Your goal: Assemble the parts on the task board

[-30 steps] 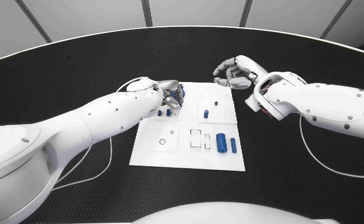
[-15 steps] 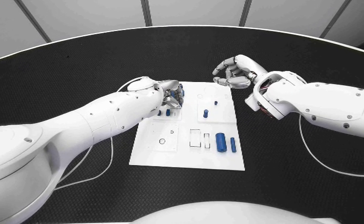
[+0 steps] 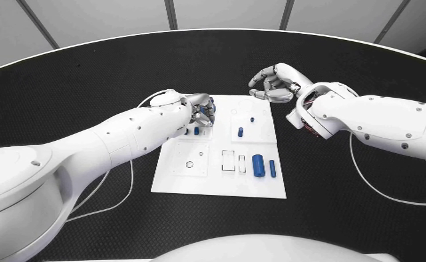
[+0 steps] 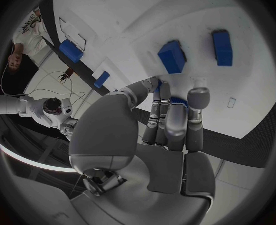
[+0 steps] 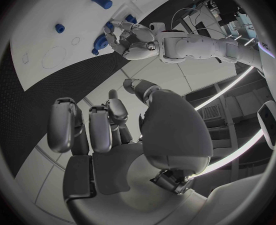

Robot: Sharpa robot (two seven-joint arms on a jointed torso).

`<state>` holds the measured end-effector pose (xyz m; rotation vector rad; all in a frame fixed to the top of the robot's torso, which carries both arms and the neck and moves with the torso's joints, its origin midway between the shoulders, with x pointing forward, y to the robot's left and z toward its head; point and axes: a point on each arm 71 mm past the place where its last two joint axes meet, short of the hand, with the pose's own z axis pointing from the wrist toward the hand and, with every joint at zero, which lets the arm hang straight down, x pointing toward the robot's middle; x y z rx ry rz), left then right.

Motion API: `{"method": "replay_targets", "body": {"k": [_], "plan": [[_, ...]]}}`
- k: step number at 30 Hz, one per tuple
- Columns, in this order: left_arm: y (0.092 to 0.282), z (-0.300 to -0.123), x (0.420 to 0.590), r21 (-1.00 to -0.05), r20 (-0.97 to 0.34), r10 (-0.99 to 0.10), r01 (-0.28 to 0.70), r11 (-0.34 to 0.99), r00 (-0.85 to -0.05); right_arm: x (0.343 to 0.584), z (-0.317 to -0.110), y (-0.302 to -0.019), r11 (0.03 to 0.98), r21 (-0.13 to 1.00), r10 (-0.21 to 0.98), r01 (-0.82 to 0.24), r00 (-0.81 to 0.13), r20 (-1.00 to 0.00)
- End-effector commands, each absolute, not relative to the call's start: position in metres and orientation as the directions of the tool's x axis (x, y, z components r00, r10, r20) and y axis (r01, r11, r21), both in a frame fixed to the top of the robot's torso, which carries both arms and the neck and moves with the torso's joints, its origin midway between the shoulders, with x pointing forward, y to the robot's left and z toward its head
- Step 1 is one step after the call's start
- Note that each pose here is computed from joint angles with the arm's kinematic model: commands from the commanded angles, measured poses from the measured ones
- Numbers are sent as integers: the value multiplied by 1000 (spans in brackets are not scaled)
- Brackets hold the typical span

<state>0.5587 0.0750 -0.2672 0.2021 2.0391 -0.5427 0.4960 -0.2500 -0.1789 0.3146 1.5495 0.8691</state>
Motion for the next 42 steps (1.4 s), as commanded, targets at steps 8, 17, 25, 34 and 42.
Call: {"method": "replay_targets", "body": {"k": [8,17,25,34,42], "plan": [[74,-268,559,-292,-861,-84,352,889,-502,496,-179,-250,677,679,653,-284,-193,-732],[73,-268,559,-289,-861,-84,346,893,-502,496,-179,-250,677,679,653,-284,-193,-732],[74,-268,559,-286,-859,-81,342,895,-505,495,-179,-251,677,679,654,-283,-193,-732],[71,-268,558,-291,-861,-83,353,889,-502,495,-179,-251,677,679,654,-283,-193,-732],[71,-267,558,-294,-863,-85,357,886,-499,495,-179,-251,677,679,654,-283,-193,-732]]}}
